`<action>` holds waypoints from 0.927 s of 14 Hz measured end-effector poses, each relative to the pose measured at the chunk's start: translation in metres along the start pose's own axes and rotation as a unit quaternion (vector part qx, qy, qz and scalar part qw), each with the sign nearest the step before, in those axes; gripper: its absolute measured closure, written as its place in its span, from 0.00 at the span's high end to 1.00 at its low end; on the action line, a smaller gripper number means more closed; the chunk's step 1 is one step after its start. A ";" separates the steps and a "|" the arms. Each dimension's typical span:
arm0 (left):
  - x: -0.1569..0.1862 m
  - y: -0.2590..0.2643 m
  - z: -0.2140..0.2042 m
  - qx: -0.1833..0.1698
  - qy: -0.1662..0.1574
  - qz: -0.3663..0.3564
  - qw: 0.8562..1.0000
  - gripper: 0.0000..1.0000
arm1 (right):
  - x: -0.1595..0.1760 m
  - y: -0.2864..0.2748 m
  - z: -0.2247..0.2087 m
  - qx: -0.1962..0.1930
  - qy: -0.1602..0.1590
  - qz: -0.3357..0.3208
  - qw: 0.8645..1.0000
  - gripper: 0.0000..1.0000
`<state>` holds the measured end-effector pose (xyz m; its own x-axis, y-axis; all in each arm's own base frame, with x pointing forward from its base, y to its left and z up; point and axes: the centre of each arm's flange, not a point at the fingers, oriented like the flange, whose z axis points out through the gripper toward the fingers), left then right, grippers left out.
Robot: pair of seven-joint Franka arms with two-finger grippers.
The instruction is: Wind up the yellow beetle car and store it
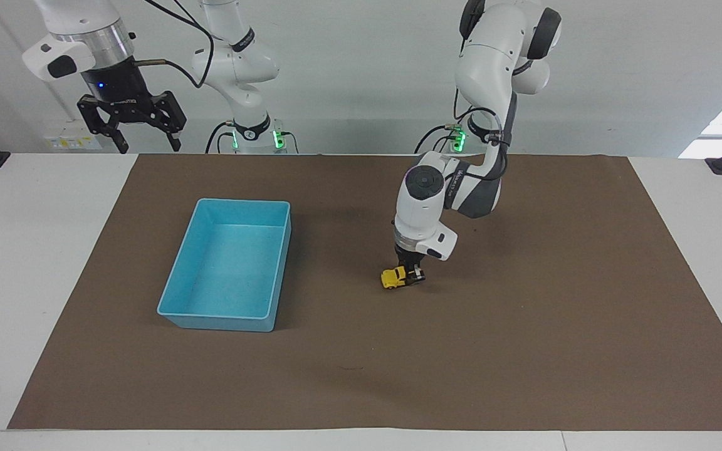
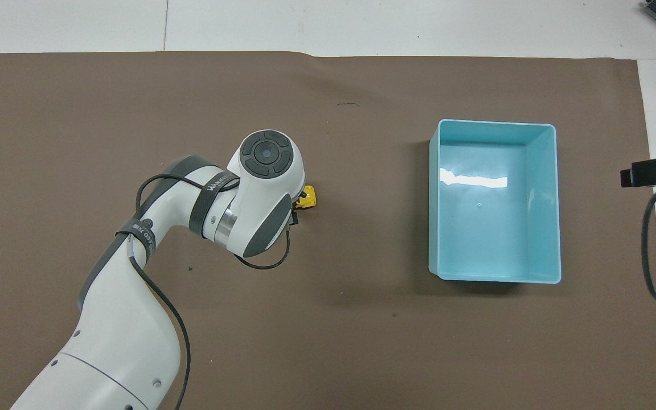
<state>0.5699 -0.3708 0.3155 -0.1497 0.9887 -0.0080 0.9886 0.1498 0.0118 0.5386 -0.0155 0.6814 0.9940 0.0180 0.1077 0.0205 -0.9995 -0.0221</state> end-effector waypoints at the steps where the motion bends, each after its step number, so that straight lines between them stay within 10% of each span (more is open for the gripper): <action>1: 0.001 0.001 0.000 0.001 0.001 0.002 1.000 0.44 | 0.000 0.000 0.000 0.000 0.000 0.000 1.000 1.00; 13: 0.041 0.017 0.001 0.019 0.016 0.011 1.000 0.44 | 0.000 0.000 0.000 0.000 0.000 0.000 1.000 1.00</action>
<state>0.5807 -0.3272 0.3148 -0.1283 0.9914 0.0241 0.9913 0.1289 -0.0261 0.5386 -0.0155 0.6814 0.9940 0.0180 0.1077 0.0205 -0.9995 -0.0221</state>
